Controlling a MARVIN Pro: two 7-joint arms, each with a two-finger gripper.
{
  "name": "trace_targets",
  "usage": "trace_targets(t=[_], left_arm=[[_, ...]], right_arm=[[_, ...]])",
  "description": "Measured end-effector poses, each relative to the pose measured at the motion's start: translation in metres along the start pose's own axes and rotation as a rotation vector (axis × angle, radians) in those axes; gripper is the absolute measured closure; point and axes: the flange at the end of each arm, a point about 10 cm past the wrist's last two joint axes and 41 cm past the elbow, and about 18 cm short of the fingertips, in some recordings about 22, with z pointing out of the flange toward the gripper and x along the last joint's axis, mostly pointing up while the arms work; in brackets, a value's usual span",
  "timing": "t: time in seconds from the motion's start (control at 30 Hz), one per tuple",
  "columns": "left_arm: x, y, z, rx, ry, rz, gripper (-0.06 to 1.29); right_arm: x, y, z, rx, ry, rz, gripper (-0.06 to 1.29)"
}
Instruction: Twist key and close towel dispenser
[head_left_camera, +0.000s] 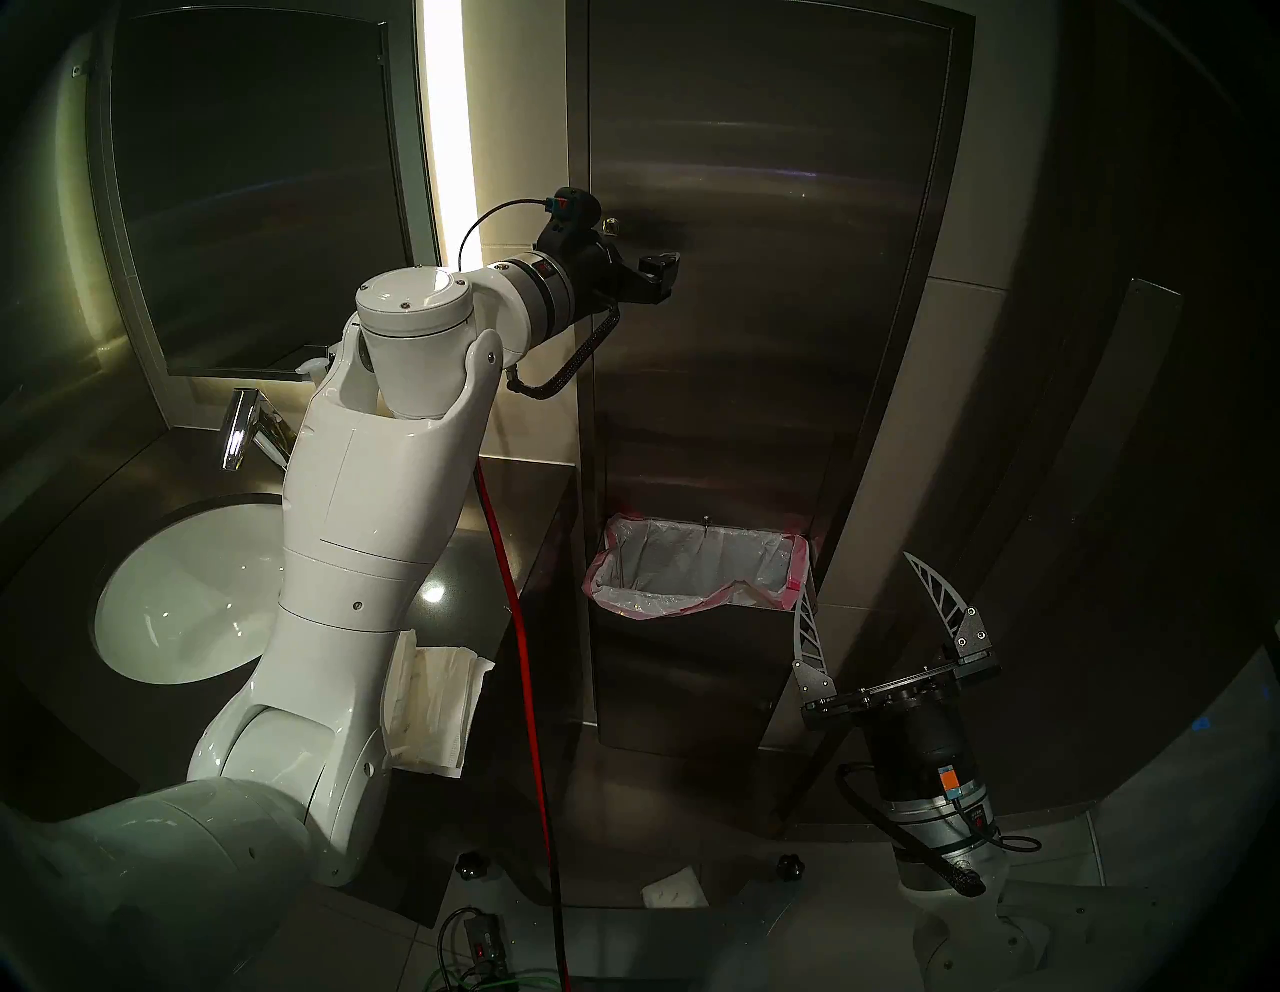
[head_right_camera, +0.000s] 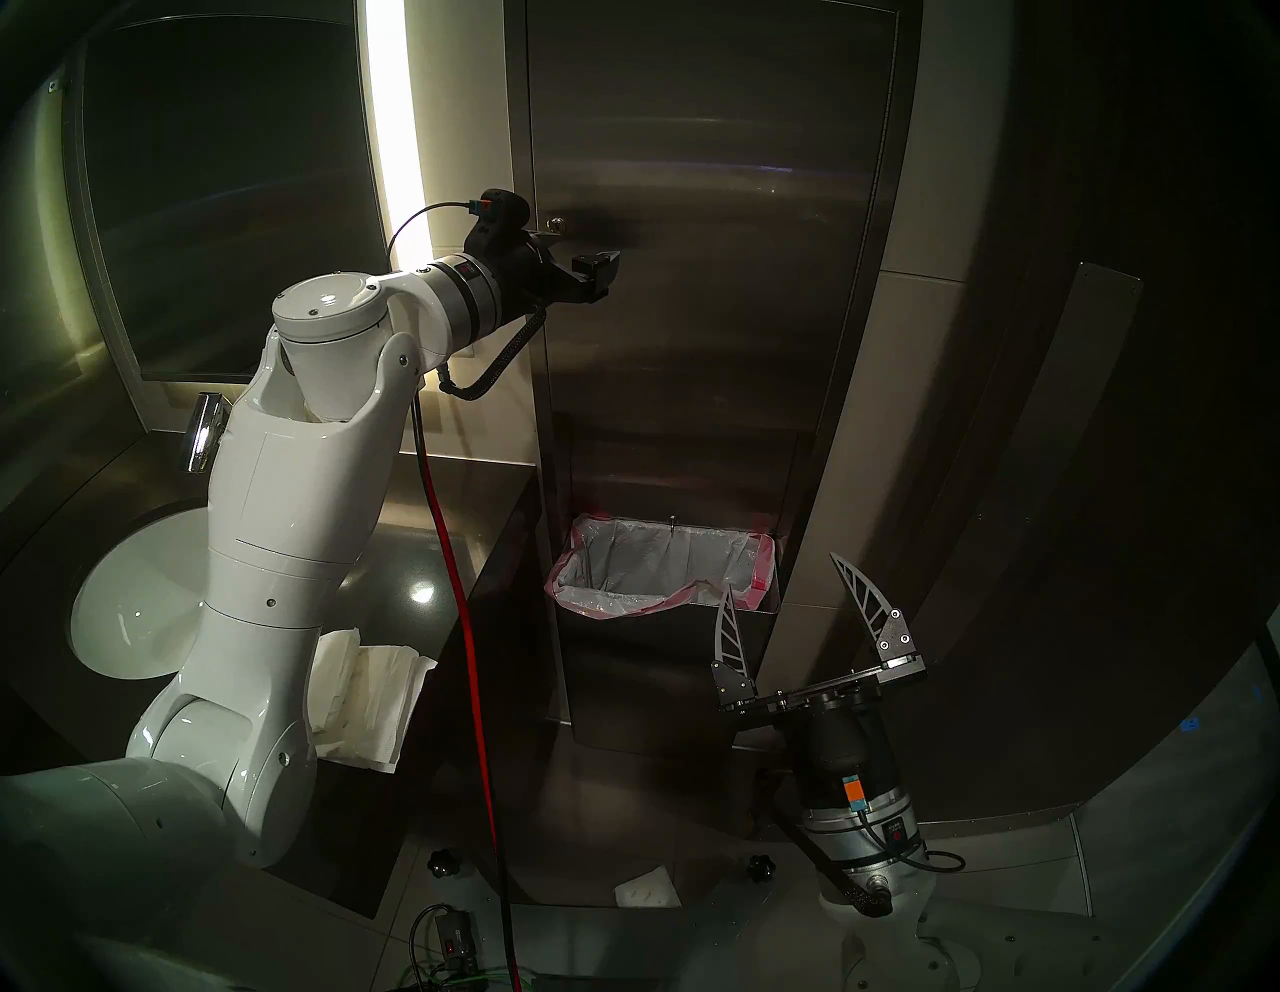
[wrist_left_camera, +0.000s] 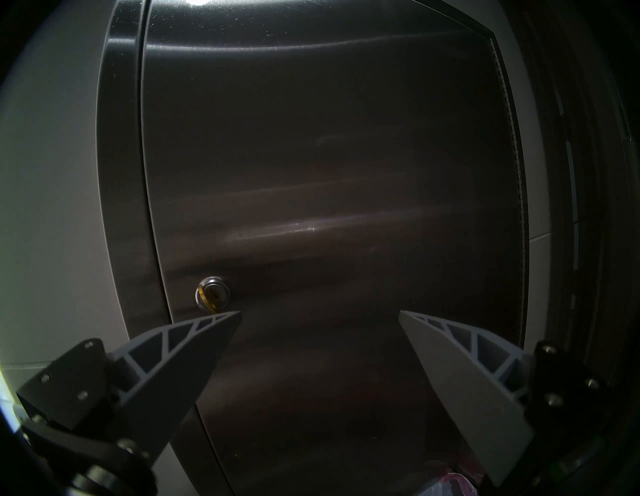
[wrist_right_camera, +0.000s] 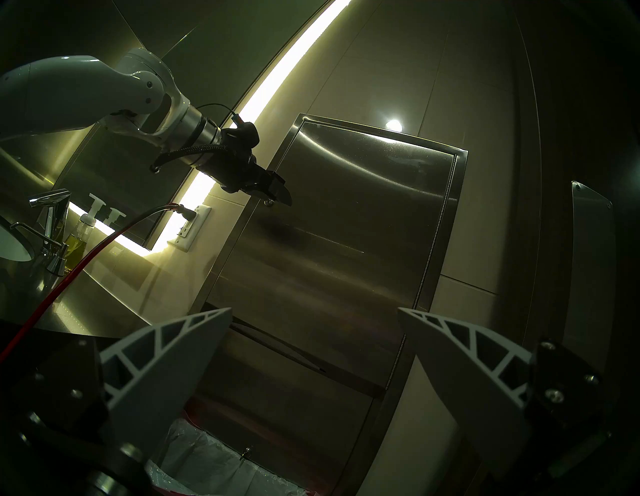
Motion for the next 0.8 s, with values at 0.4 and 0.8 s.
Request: trace_targets(t=[0.4,0.8], left_arm=[[-0.006,-0.013,-0.003,0.075,-0.032,-0.003,0.00],[-0.006,-0.014,0.000,0.071,-0.023,-0.010,0.00]], right_arm=[[0.000,0.000,0.000,0.000,0.000,0.000,-0.02],[0.000,0.000,0.000,0.000,0.000,0.000,-0.02]])
